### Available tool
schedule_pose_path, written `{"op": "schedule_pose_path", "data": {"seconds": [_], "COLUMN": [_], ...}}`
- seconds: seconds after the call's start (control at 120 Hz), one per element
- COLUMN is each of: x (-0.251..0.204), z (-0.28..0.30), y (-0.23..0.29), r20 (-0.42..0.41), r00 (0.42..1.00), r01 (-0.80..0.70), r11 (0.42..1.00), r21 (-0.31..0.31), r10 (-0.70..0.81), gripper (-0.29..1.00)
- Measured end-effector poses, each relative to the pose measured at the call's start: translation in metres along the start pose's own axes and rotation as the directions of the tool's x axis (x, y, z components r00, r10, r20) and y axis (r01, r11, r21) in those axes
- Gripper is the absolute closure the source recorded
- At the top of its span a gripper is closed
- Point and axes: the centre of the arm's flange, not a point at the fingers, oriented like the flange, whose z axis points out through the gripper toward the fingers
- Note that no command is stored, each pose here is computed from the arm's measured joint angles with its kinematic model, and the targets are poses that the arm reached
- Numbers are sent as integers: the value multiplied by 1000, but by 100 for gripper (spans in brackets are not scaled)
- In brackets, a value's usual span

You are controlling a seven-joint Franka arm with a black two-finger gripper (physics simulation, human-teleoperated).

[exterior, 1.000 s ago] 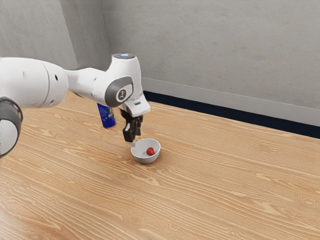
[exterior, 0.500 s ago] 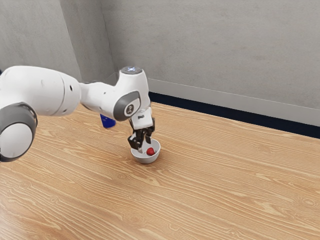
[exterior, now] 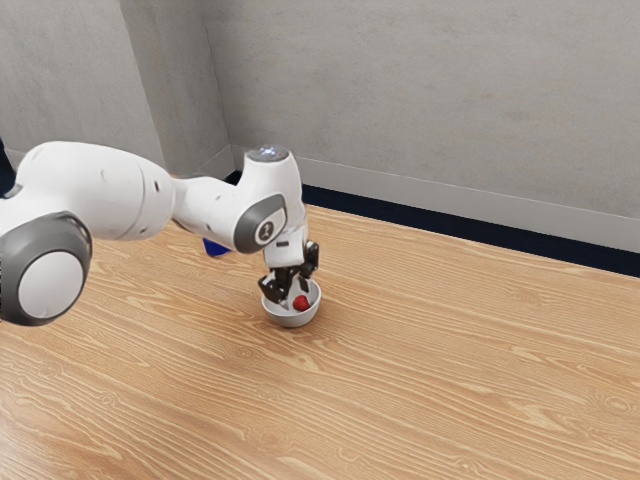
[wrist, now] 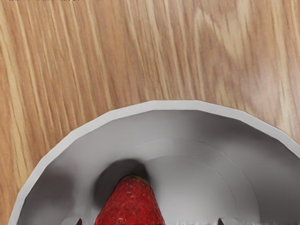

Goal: Take strawberry from the bowl

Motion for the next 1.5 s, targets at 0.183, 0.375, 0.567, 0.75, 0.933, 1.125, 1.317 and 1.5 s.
{"op": "schedule_pose_path", "data": {"seconds": [0.183,0.375,0.567,0.75,0.933,1.125,1.317,1.5], "x": [0,-1,-1,-3,-3,-3,15,77], "z": [7,16,16,16,16,1,-41,-48], "y": [-2,-1,-1,-1,-1,-1,8,4], "r20": [-1,-3,-12,-17,-18,-20,-28,-41], "r00": [999,998,998,997,997,997,995,983], "r01": [-37,-62,-67,-70,-77,-78,-96,-176], "r11": [999,998,998,997,997,996,992,978], "r21": [5,2,10,15,18,42,85,110], "r10": [37,62,68,70,77,79,98,181], "gripper": [34,35,41,47,55,58,59,59]}}
